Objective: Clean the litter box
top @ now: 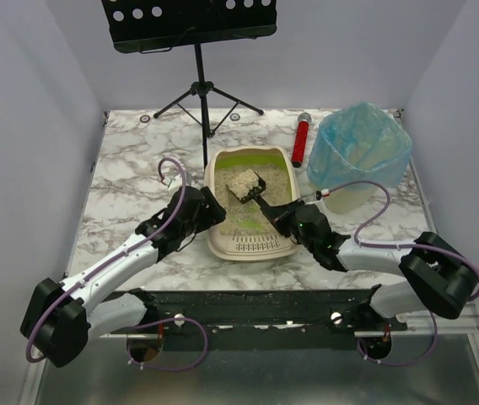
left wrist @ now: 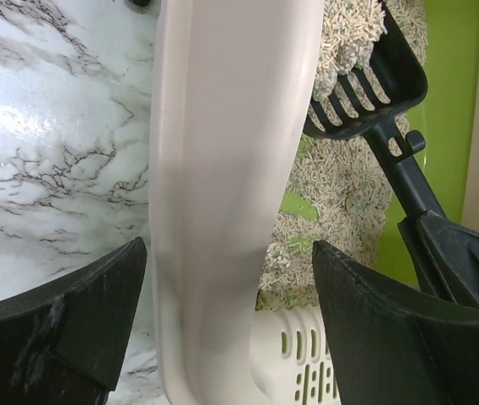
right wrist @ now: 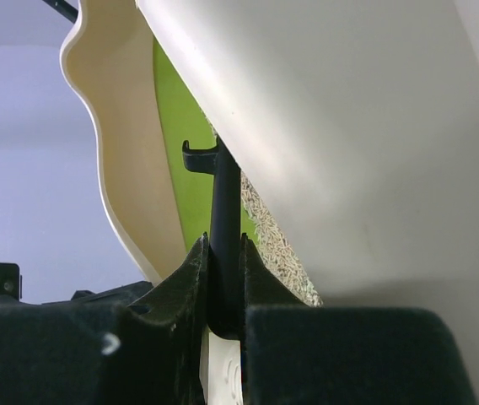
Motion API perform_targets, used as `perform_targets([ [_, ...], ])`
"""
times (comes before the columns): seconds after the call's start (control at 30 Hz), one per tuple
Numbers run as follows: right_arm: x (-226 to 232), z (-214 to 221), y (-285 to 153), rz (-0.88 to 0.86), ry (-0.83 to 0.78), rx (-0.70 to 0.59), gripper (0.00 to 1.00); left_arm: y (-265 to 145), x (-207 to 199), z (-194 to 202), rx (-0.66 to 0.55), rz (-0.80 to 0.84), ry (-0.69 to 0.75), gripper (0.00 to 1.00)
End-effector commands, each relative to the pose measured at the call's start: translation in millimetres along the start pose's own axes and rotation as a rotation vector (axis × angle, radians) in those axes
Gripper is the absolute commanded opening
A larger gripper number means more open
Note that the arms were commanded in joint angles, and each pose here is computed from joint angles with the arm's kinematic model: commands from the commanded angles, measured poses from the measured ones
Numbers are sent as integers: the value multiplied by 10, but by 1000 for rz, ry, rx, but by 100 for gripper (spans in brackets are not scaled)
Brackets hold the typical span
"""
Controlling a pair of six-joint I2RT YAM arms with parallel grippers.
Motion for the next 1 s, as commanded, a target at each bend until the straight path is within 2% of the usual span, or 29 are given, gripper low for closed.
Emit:
perform_targets([
  [0.0,32,-68,-107,-38,7,-13,1,-76,58,-51,-30,-16,-12,88],
  [0.33,278,-161,-364,-126,13,-26,1,-46,82,-53,-24,-37,22,90],
  [0.73,248,-225,-624,-166,58,-26,1,119,4,14,19,-21,46,89],
  [0.97,365,-235,-794,-298,48,-14,1,209,66,137,63,-37,63,85],
])
Point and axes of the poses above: each gripper's point midway between its finger pads, its own y axis out along the fingers, its own x axis along the line the jaws close on, z = x × y, the point moved 1 cm from there along -y, back along the fingers, and after that the axes turned 2 degrees about y, right-handed, at the moved point
